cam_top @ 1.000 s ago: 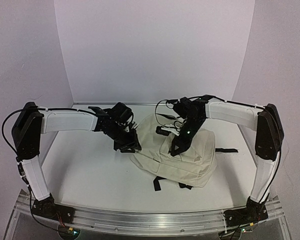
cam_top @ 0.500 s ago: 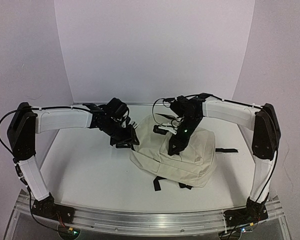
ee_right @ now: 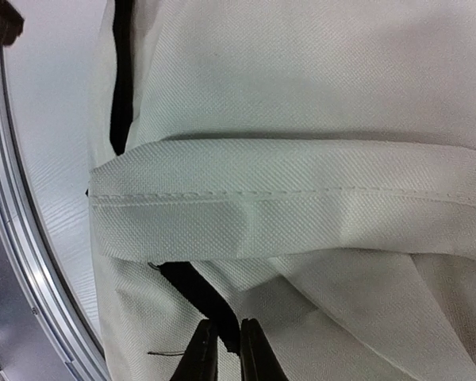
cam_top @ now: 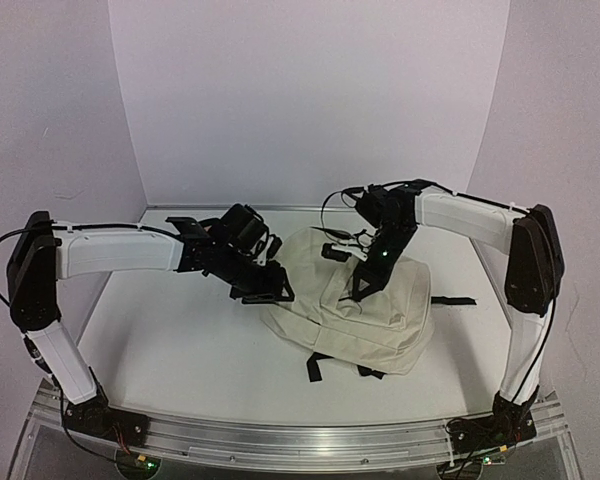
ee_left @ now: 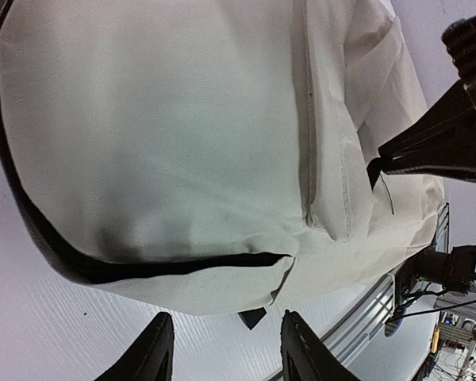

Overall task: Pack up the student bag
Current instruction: Unzip the student bag at the center of the board.

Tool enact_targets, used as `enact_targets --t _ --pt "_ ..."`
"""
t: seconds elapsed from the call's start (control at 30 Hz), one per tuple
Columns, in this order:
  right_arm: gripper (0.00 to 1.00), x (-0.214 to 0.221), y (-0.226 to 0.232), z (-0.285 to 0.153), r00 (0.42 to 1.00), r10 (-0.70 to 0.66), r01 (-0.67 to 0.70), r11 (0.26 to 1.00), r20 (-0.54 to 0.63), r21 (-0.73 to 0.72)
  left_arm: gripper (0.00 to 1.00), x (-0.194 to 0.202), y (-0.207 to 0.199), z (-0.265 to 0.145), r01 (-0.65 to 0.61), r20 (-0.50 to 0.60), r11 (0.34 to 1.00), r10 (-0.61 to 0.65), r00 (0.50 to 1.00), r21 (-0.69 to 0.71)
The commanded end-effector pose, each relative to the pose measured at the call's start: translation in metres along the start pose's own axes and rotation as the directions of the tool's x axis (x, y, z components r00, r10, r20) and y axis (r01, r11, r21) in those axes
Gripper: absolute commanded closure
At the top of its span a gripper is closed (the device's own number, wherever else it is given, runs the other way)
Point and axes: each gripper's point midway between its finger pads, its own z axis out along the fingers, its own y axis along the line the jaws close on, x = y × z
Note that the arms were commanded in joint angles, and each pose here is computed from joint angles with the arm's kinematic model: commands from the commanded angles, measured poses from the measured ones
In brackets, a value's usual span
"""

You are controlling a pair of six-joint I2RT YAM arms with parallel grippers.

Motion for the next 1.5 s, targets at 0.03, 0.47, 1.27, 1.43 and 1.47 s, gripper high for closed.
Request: enact_targets --t 0.03,0.47,1.27,1.43,1.47 --pt "1.00 -0.006 0.004 -0.004 1.000 0.009 -0.008 0.999 0.003 -0.037 0.52 -0.019 -0.034 -0.006 -0.166 0.115 0.984 0.158 0.981 0.064" --pt "0.82 -0.001 0.010 -0.012 1.000 -0.013 0.014 0.998 0.015 -0.062 0.44 -0.037 -0.075 0.032 -0.276 0.151 0.951 0.255 0.955 0.139" --pt "1.00 -0.017 -0.002 -0.017 0.998 0.019 -0.019 1.000 0.067 -0.001 0.44 -0.010 -0.079 0.042 -0.393 0.194 0.910 0.365 0.911 0.131" --pt "1.00 -0.024 -0.009 -0.027 0.993 0.055 -0.056 0.998 0.101 0.007 0.49 -0.020 -0.083 0.057 -0.393 0.190 0.913 0.369 0.910 0.108" --pt "1.00 -0.024 -0.012 -0.029 0.993 0.060 -0.061 0.998 0.105 0.013 0.52 -0.021 -0.083 0.061 -0.391 0.180 0.914 0.369 0.912 0.107"
